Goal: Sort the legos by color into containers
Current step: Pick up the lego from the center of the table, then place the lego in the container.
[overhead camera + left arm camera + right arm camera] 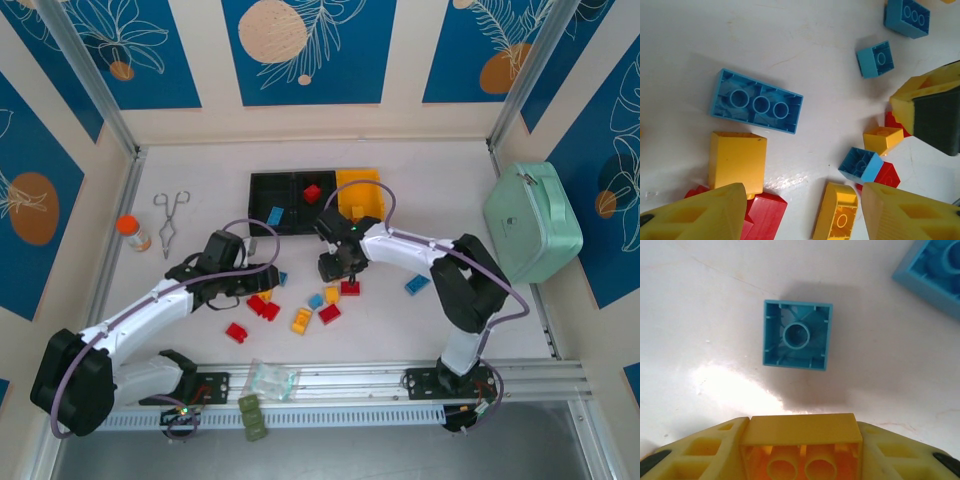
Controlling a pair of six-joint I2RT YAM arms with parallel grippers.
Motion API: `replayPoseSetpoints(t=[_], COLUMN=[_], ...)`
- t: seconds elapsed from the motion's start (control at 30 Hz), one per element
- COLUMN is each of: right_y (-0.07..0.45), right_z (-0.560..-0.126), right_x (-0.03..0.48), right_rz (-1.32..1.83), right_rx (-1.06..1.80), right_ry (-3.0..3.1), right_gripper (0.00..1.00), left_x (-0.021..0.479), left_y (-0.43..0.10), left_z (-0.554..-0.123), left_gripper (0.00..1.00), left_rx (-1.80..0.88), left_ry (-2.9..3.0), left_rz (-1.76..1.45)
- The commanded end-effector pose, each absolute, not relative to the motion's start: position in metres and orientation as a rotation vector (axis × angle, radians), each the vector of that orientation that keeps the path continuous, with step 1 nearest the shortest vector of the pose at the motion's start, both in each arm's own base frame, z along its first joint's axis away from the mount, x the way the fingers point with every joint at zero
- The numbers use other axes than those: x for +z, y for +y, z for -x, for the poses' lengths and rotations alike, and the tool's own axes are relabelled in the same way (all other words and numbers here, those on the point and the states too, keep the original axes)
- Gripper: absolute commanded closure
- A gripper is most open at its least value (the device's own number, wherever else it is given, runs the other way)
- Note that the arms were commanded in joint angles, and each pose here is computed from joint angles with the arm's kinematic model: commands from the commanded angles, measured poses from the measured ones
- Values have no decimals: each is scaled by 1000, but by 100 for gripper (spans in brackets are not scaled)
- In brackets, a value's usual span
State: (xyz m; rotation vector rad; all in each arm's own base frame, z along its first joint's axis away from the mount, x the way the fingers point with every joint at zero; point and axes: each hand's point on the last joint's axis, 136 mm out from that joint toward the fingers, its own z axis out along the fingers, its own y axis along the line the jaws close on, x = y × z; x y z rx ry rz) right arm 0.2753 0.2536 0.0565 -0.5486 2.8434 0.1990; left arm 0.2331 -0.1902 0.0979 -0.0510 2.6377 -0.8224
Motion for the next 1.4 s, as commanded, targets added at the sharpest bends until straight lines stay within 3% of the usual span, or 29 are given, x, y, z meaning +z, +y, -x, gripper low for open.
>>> replayPoseSetpoints(t=[0.0,0.47,1.0,1.37], right_y=[251,211,189,184], right_z=[-285,-368,-452,-484], right_x=[90,129,114,94], right_rz=[497,142,-72,-140], right_rx=[229,209,160,123], right_ry=[2790,2763,2783,2804], right_gripper=[53,53,53,51], left_x=[104,120,119,116], left_y=[-204,-234,-245,-244], left_z=[-233,-241,-243,-240], left_gripper=[38,38,38,38], left_rx=[-883,-921,-911,-892], left_ry=[2628,2600,2609,2621], left_rz=[14,-77,-106,-104])
